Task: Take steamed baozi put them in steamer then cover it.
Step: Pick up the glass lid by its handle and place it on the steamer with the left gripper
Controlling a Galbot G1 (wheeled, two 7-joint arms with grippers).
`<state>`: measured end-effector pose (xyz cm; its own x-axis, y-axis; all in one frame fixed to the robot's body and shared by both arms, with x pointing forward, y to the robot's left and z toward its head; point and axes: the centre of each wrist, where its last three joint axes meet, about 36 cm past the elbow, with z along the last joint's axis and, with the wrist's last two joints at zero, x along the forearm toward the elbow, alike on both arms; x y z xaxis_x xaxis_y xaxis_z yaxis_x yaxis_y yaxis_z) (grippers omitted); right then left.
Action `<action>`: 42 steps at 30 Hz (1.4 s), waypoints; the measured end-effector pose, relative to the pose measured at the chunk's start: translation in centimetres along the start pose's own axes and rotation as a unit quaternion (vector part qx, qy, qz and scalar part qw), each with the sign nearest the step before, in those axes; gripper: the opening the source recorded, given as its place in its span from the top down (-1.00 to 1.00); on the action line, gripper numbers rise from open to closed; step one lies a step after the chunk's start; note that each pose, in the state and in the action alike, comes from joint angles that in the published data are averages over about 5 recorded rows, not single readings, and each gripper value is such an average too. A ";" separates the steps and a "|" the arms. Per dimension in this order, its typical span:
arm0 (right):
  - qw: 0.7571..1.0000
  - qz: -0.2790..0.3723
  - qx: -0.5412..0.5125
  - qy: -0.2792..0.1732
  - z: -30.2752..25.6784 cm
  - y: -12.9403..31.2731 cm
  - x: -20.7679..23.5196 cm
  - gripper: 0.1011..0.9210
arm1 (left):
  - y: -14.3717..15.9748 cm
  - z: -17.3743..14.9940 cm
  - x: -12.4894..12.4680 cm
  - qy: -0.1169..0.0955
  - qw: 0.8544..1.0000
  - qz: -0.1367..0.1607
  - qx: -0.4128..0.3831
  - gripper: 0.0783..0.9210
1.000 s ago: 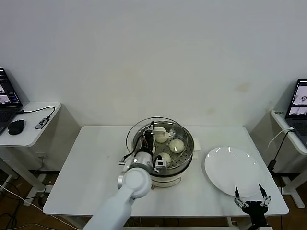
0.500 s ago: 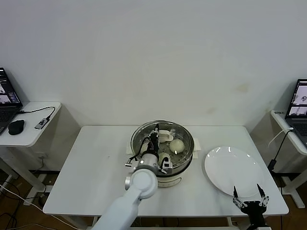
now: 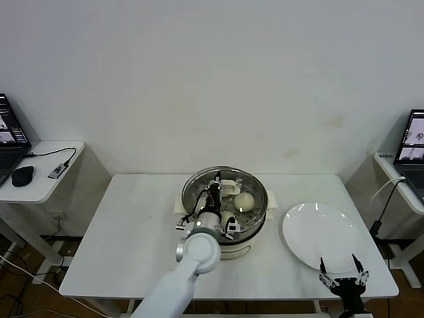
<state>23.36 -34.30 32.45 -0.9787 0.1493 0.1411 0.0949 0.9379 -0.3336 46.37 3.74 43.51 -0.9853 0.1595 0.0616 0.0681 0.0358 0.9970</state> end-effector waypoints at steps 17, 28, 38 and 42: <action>1.000 -0.003 0.001 0.002 0.1 0.2 0.1 -0.76 | -0.5 -0.2 -0.1 0.002 1.000 0.003 0.002 0.83; 1.000 -0.006 0.003 0.002 0.1 0.4 0.1 -0.76 | -0.3 -0.4 0.4 0.004 1.000 0.003 0.020 0.60; 1.000 -0.010 0.006 0.004 0.1 0.6 0.2 -0.76 | 0.3 -0.2 1.9 -0.005 0.999 -0.011 0.038 -0.08; 1.000 -0.011 0.007 0.005 0.1 0.6 0.3 -0.76 | 0.8 0.2 3.1 -0.009 0.998 -0.020 0.051 -0.35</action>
<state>23.11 -33.70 32.14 -0.9786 0.1324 0.1576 0.0714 0.9365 -0.3434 43.38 4.48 44.49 -0.9846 0.1738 0.0202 0.0456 0.1432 0.9886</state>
